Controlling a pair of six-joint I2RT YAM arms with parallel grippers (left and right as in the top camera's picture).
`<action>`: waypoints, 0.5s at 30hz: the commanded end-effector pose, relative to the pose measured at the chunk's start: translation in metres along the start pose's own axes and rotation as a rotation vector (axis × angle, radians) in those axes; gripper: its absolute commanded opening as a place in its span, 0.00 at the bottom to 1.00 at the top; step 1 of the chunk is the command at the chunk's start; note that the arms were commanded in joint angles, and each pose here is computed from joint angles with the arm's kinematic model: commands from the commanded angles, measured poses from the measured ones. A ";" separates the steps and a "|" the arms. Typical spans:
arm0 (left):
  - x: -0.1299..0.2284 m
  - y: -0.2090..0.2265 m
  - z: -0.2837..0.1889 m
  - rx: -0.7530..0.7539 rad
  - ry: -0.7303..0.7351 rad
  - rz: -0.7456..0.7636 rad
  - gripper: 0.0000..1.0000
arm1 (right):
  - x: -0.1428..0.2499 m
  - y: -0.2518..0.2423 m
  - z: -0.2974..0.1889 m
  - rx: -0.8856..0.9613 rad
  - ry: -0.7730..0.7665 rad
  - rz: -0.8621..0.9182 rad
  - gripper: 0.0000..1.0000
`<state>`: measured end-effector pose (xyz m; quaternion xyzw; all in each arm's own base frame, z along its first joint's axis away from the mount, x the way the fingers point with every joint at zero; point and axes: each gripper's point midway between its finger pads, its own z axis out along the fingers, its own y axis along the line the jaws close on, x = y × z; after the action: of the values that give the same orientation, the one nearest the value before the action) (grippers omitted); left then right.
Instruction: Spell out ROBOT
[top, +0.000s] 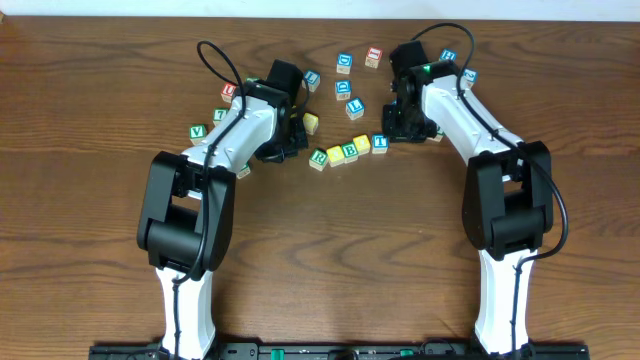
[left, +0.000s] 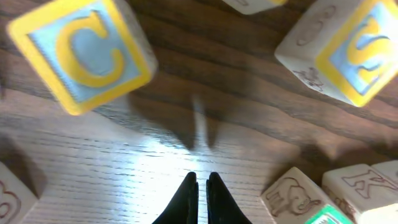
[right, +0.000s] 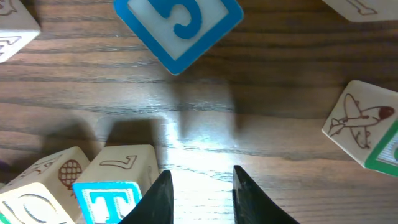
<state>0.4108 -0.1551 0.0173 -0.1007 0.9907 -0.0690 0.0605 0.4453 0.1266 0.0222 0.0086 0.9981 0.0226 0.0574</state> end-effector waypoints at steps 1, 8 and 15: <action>0.009 -0.018 -0.002 0.074 0.023 0.072 0.07 | -0.010 0.002 -0.015 -0.017 -0.039 -0.011 0.27; 0.016 -0.024 -0.002 0.100 0.047 0.141 0.07 | -0.008 0.001 -0.015 -0.015 -0.031 -0.011 0.28; 0.019 -0.023 -0.002 0.095 0.062 0.138 0.07 | -0.008 0.001 -0.015 -0.015 -0.032 -0.010 0.29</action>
<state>0.3998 -0.1822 0.0194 -0.0365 0.9920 -0.1133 0.0423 0.4438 0.1260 0.0221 0.0052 0.9983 0.0217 0.0541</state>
